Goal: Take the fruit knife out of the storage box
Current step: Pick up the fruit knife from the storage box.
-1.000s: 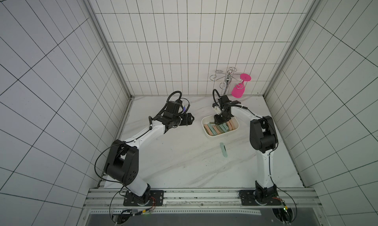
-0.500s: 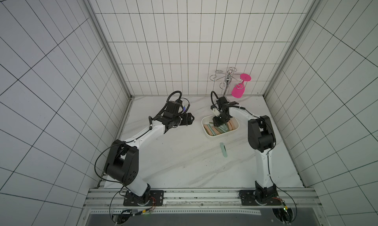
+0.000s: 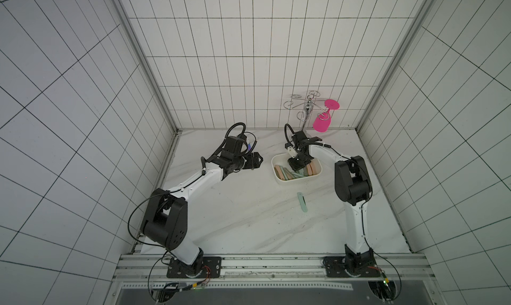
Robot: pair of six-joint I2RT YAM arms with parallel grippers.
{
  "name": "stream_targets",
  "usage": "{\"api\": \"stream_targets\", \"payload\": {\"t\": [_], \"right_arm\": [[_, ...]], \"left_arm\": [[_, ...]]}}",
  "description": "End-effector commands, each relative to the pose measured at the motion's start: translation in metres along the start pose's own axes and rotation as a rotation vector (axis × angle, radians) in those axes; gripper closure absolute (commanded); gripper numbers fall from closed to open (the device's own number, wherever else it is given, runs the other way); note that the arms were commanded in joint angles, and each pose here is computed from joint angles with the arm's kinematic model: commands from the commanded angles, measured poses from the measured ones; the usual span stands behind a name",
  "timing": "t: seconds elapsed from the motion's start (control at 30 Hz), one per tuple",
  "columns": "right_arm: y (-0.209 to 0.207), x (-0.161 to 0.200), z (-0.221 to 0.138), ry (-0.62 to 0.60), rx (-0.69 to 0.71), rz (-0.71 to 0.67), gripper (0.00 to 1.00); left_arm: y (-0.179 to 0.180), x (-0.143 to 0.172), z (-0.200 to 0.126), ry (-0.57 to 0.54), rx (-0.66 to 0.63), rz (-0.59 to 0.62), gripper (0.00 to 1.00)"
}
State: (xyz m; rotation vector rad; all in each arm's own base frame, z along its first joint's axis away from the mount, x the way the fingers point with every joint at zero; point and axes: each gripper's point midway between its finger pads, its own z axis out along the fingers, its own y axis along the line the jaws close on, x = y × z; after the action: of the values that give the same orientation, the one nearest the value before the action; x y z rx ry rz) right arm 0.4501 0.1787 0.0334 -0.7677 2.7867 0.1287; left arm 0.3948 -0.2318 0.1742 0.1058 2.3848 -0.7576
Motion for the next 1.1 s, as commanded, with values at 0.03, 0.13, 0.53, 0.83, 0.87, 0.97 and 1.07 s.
{"api": "stream_targets", "payload": {"t": [0.03,0.13,0.53,0.83,0.87,0.97,1.07], "right_arm": [[0.007,0.001,-0.006,0.005,-0.007,0.002,1.00],[0.007,-0.006,-0.018,-0.029,0.002,0.008,1.00],[0.032,-0.032,-0.096,-0.216,-0.127,0.114,1.00],[0.112,-0.001,-0.149,-0.231,-0.526,0.178,1.00],[0.121,0.003,-0.155,-0.233,-0.560,0.176,1.00],[0.143,0.013,-0.167,-0.254,-0.657,0.176,1.00],[0.155,0.017,-0.178,-0.291,-0.736,0.195,1.00]], "left_arm": [[-0.009,-0.013,-0.001,-0.037,0.037,0.002,0.17],[-0.013,-0.013,-0.002,-0.040,0.055,0.002,0.17],[-0.054,-0.016,-0.012,-0.076,0.179,0.046,0.17],[-0.086,-0.006,-0.014,-0.061,0.353,0.037,0.18],[-0.089,-0.006,-0.016,-0.067,0.371,0.030,0.18],[-0.097,-0.006,-0.020,-0.078,0.428,0.020,0.18],[-0.100,-0.003,-0.022,-0.075,0.462,0.011,0.18]]}}
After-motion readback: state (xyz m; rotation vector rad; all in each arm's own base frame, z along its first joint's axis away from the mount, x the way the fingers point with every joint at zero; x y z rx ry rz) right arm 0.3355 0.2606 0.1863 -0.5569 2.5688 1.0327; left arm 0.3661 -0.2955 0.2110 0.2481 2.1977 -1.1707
